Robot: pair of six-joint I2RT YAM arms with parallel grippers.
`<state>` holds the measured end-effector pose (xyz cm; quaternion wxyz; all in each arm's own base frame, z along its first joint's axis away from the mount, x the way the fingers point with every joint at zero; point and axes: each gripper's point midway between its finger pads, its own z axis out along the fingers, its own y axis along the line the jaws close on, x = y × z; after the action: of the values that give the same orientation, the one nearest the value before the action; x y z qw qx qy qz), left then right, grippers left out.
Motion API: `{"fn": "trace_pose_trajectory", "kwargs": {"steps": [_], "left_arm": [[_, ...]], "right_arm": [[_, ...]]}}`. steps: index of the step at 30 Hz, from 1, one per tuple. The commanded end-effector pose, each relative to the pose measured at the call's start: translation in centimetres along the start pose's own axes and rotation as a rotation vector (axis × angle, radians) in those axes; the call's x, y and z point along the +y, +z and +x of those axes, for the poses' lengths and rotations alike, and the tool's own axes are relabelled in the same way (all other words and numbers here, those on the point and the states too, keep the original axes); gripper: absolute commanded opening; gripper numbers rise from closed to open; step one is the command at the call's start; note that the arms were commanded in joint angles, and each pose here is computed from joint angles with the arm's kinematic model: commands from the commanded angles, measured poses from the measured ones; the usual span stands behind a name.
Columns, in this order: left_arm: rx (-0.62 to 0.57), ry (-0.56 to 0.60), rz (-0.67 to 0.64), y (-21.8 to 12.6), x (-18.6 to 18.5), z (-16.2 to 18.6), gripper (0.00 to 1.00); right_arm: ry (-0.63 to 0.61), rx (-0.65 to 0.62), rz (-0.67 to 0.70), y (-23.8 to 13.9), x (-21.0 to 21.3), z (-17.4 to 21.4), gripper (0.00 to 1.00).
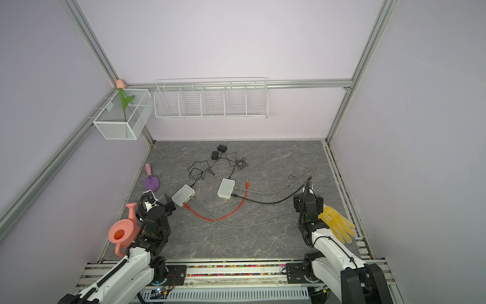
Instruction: Insert the plug into the switch port
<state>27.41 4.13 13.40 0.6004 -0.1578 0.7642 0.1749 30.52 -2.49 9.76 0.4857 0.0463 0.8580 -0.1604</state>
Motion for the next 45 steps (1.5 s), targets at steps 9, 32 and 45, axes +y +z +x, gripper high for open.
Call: {"fn": "trace_pose_trajectory", "kwargs": {"steps": [9,32,45], "left_arm": [[-0.036,-0.049,-0.016,2.1,-1.0,-2.4,0.99],[-0.171,-0.096,0.052,4.7,-3.7,-4.4,0.99],[-0.203,-0.15,0.067,4.3,-2.1,-1.9,0.99]], "right_arm": [[0.041,-0.088,0.008,1.6,0.3,-3.3,0.84],[0.193,-0.377,0.082,1.3,-1.5,-5.0,0.99],[0.175,-0.437,0.089,1.0,-1.0,-4.5,0.89]]}}
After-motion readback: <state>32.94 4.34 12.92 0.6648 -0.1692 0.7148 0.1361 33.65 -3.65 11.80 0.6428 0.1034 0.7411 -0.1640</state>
